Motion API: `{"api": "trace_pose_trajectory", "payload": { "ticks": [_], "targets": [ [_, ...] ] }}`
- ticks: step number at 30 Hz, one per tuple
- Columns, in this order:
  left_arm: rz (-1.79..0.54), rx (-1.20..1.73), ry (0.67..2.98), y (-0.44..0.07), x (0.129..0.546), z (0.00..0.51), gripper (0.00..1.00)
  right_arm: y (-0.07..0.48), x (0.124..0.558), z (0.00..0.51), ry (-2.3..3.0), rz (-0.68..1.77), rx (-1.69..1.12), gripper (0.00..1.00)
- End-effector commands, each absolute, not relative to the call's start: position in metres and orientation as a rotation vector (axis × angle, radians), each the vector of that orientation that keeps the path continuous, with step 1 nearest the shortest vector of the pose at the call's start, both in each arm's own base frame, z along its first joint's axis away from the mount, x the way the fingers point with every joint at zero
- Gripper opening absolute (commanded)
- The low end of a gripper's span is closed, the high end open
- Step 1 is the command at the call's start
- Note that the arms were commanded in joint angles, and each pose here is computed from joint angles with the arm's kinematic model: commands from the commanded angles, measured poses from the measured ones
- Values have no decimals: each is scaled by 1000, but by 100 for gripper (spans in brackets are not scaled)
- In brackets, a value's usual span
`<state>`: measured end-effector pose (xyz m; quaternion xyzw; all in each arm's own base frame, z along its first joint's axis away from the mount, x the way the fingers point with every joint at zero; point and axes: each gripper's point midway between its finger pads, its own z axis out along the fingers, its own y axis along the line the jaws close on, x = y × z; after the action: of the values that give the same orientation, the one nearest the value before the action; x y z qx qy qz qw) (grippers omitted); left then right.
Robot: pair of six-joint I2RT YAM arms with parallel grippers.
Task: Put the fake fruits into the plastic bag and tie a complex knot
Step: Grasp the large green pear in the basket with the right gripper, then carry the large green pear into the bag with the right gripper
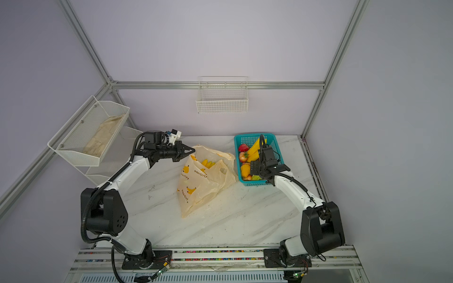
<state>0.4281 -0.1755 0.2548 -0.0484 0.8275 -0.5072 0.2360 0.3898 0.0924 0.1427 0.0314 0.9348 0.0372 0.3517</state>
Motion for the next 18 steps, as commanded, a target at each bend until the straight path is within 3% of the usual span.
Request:
{"api": "trace_pose_trajectory", "payload": {
  "ticks": [1,7,12,18],
  "targets": [
    [-1389,-106,2255,-176,422,254,0,90,393,125,2436,119,108,86],
    [-1391,-108,2259,-177,422,252,0,94,392,103,2473,144,100,82],
    [-1393,-107,2261,-178,422,252,0,97,394,96,2484,157,91,72],
    [-1391,-109,2262,-177,422,251,0,92,395,142,2372,161,111,56]
  ]
}}
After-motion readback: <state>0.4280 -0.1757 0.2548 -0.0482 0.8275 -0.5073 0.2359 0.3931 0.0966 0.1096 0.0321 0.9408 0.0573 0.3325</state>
